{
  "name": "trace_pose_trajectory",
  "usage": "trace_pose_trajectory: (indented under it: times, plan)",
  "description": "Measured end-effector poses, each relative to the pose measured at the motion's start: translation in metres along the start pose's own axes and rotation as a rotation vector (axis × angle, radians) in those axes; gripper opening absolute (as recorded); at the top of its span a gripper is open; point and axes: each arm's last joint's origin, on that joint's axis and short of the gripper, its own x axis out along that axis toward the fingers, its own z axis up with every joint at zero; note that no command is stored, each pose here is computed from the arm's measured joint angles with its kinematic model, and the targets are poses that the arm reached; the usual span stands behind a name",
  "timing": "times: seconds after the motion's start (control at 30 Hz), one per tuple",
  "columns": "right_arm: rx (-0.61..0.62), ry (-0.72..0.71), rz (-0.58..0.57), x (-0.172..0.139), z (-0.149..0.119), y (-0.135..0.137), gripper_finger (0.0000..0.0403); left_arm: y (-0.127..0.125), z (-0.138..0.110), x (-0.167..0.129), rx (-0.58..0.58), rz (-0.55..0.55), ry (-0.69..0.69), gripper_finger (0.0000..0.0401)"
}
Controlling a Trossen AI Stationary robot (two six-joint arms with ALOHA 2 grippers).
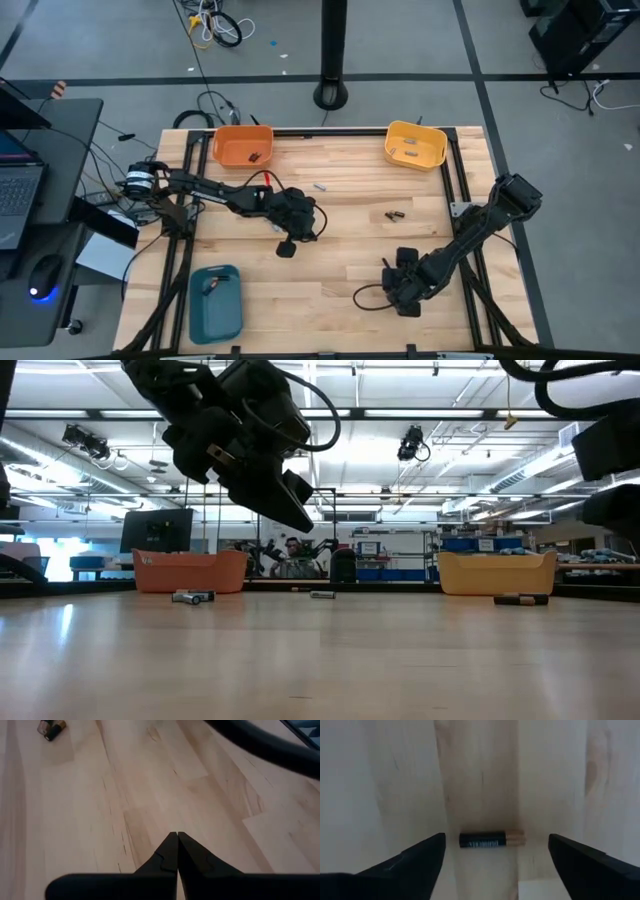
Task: Sort batteries
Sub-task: Put the small copper and black battery into the orange bin
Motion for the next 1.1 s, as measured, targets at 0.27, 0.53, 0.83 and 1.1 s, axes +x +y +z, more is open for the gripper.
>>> trace_pose_trajectory:
  times: [0.27, 0.53, 0.83, 1.1]
  plan:
    - [-0.047, 0.004, 0.005, 0.004, -0.003, -0.002, 0.0273, 0.000, -0.001, 0.000, -0.010, -0.001, 0.004, 0.0013]
    - [-0.055, 0.005, 0.015, 0.005, -0.003, -0.002, 0.0226, 0.000, -0.001, 0.000, -0.015, 0.000, 0.002, 0.0013]
    - [-0.077, 0.014, -0.057, 0.001, 0.001, -0.008, 0.0208, 0.005, 0.002, -0.001, -0.130, 0.095, -0.029, 0.0012]
    - [-0.071, -0.002, -0.107, -0.003, 0.008, -0.013, 0.0208, 0.010, -0.006, 0.017, -0.153, 0.093, -0.032, 0.0011]
